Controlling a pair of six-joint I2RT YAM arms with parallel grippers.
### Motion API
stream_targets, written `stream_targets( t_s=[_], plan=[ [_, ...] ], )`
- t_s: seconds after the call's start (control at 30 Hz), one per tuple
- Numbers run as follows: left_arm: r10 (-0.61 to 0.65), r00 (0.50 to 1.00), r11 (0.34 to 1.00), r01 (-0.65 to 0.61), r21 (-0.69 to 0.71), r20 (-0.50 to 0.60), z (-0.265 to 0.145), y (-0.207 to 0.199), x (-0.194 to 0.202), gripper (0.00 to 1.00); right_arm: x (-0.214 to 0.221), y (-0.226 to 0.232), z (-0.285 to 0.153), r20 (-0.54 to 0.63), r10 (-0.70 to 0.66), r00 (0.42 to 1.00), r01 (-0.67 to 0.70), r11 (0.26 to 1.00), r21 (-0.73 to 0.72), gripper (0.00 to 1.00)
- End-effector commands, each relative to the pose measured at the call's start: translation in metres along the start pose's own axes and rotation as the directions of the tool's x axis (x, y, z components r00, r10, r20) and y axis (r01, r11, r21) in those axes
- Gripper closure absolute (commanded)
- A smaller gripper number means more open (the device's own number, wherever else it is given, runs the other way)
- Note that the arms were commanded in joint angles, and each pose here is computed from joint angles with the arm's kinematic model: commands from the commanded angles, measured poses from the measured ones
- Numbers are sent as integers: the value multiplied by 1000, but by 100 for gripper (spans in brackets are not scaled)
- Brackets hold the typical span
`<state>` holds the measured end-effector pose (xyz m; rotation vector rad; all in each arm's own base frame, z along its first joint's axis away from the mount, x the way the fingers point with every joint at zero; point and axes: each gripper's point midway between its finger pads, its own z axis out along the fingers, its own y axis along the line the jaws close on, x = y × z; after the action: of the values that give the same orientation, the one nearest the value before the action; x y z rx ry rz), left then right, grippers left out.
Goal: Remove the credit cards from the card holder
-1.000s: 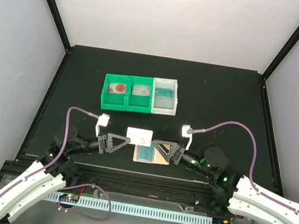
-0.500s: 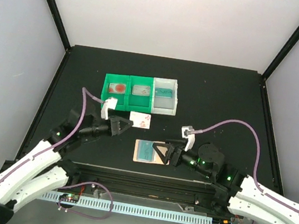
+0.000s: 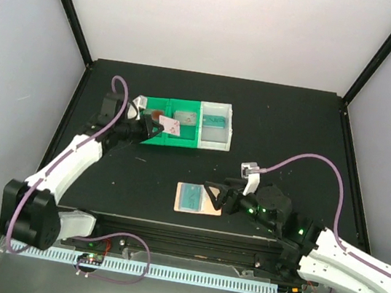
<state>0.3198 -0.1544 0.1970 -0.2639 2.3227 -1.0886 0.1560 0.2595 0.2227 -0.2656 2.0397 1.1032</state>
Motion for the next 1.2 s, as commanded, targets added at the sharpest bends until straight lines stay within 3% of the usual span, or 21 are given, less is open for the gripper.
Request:
stream_targets(
  t_s=[0.0,0.43,0.67,0.83,1.17],
  plan=[
    [49,999,998,-49,-42,-12,14,0,-32,99,-23,-1,-10,103,-30,994,28,999,27,0],
    [-21,1000,997,20,-76,-13,77,17,-78,98,-39,-1,-14,144,-91,985,80,994,80,0],
    [-70,996,987,60,-149,-62,110,37,-83,98,-43,-3,-15,163,-105,981,91,991,93,0],
    [-73,997,979,66,-190,-31,119,45,-92,98,-48,0,-16,169,-135,976,120,988,100,0],
    [-87,995,976,75,-203,-54,151,43,-92,98,-51,-3,-17,165,-168,972,147,980,136,0]
  ],
)
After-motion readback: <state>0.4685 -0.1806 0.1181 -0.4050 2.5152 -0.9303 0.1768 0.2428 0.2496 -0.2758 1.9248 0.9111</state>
